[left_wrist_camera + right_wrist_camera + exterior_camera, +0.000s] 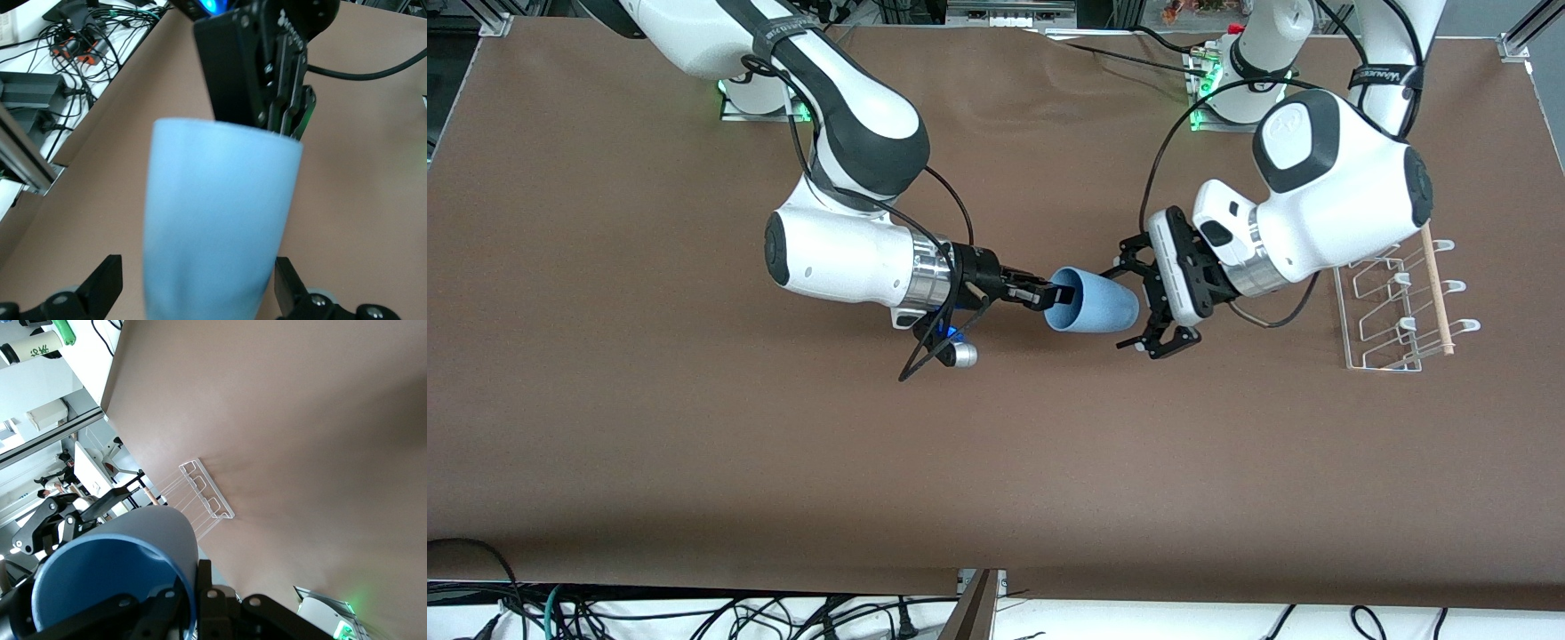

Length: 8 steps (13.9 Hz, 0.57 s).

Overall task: Transfer cup to left arm and place on rack
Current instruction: 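Close the left gripper on the cup's base beside the right gripper, then open the right gripper and withdraw while the left gripper carries the cup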

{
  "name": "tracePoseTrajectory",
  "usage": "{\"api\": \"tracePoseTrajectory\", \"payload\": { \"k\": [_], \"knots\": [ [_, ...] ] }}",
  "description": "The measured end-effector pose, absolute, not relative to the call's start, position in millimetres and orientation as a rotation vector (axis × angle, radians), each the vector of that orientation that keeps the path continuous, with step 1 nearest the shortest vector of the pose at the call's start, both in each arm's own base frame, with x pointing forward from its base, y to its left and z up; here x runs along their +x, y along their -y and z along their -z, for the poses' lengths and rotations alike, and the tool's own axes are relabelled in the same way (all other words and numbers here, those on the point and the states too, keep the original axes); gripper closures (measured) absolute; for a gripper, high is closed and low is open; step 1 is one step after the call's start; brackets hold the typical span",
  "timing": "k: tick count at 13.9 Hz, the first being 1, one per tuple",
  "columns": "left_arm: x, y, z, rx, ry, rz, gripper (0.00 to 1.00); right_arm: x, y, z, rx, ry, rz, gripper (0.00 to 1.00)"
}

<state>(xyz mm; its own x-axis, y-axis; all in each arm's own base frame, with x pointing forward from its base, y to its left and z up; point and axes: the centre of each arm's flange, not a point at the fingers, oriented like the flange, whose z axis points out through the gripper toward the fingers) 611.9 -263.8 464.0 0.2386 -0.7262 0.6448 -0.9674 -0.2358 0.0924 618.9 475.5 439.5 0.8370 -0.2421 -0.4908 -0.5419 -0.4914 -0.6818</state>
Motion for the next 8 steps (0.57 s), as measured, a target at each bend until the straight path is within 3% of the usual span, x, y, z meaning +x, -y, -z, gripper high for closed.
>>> {"api": "tracePoseTrajectory", "payload": {
  "k": [4, 6, 8],
  "knots": [
    [610.2, 268.9, -465.0, 2.028, 1.560, -0.671, 0.04, 618.6, -475.9, -439.6, -2.096, -0.572, -0.415, 0.95],
    [610.5, 268.4, -465.2, 2.017, 1.578, -0.678, 0.24, 619.5, -474.9, -439.4, -2.094, -0.579, -0.415, 0.95],
    [610.6, 268.4, -465.3, 2.017, 1.579, -0.678, 0.24, 619.6, -474.8, -439.7, -2.093, -0.581, -0.416, 0.92]
  ]
}}
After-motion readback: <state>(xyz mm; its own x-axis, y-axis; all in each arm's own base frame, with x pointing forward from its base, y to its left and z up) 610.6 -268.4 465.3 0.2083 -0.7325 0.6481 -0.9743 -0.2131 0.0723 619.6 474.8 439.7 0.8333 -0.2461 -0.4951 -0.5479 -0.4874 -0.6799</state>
